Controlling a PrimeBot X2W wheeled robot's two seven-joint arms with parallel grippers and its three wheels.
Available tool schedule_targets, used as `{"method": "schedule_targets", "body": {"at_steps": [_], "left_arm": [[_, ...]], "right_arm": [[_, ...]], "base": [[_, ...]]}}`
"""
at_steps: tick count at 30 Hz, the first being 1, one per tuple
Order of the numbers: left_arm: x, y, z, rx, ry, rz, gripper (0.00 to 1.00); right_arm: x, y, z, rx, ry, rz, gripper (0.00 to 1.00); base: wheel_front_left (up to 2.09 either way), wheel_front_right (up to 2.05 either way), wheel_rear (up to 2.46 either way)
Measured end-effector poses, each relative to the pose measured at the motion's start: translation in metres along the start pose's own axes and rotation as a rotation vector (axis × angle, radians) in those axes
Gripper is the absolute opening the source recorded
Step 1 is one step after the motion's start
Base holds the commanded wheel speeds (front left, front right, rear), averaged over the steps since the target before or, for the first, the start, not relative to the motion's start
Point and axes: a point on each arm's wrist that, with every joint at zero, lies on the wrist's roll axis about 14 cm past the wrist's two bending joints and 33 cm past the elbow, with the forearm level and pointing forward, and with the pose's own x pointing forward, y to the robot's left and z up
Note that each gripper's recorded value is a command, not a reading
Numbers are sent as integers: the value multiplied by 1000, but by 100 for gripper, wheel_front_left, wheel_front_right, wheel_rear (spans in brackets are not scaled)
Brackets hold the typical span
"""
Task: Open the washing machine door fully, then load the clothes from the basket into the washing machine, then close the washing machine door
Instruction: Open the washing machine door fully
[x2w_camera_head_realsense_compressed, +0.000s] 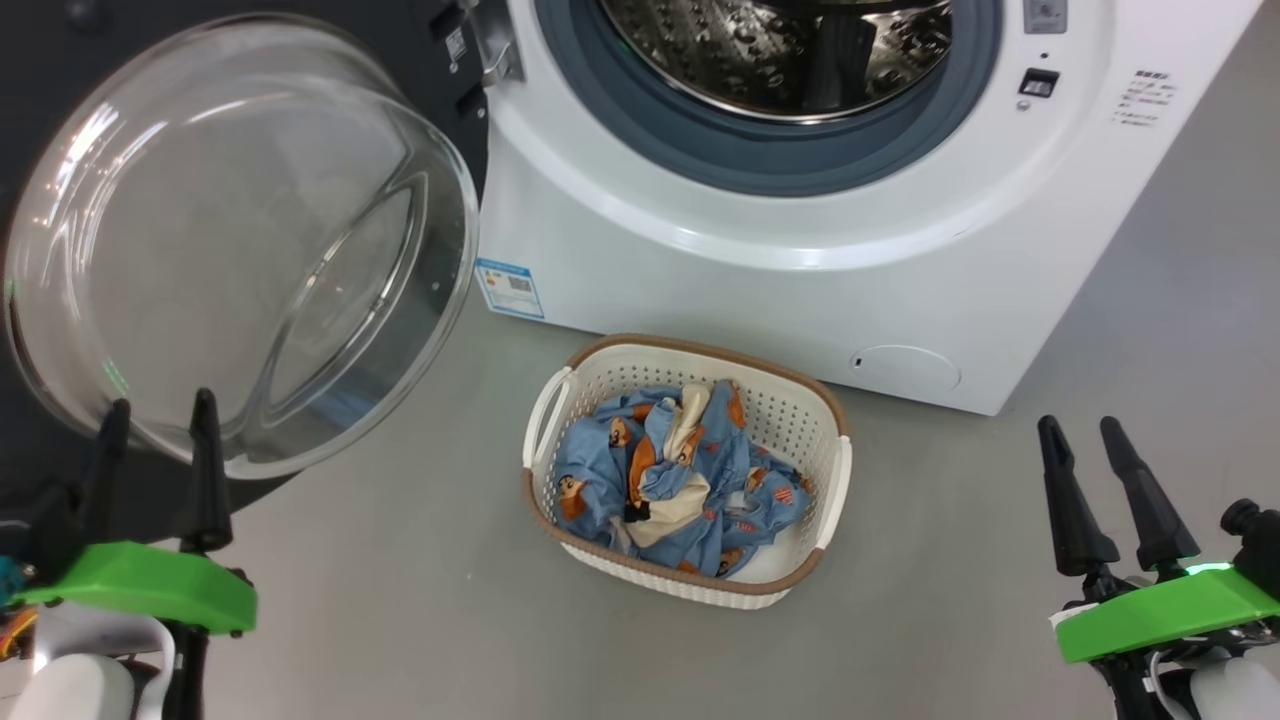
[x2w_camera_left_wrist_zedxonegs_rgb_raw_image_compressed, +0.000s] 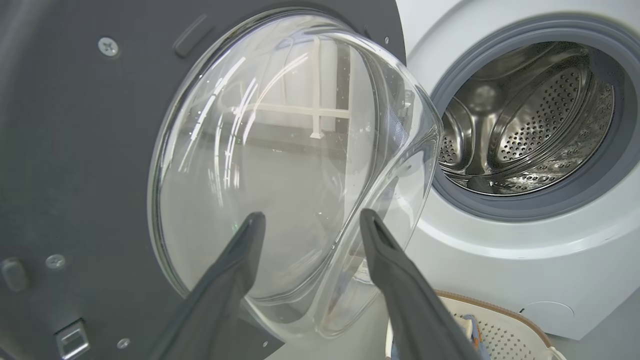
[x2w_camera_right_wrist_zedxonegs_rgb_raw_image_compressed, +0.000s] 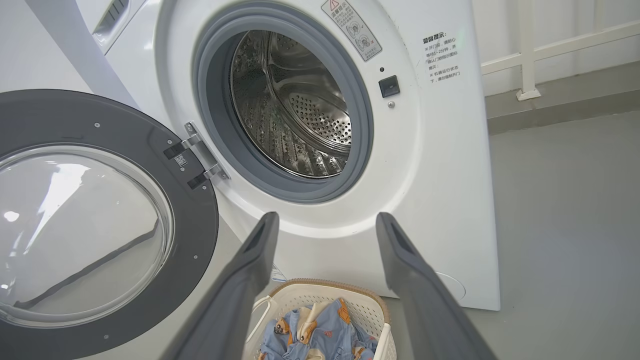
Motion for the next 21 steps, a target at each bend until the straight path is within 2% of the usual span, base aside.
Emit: {"method": "schedule_targets", "body": {"at_steps": [8, 21], "left_arm": [[-6, -34, 5, -32, -41, -83, 100], [-17, -90, -13, -99, -36, -208, 100]], "right_arm": [[-13, -1, 13, -17, -23, -11, 100], [-51, -25, 33, -58, -60, -97, 100]], "base": [[0, 0, 0], [0, 0, 0]]}}
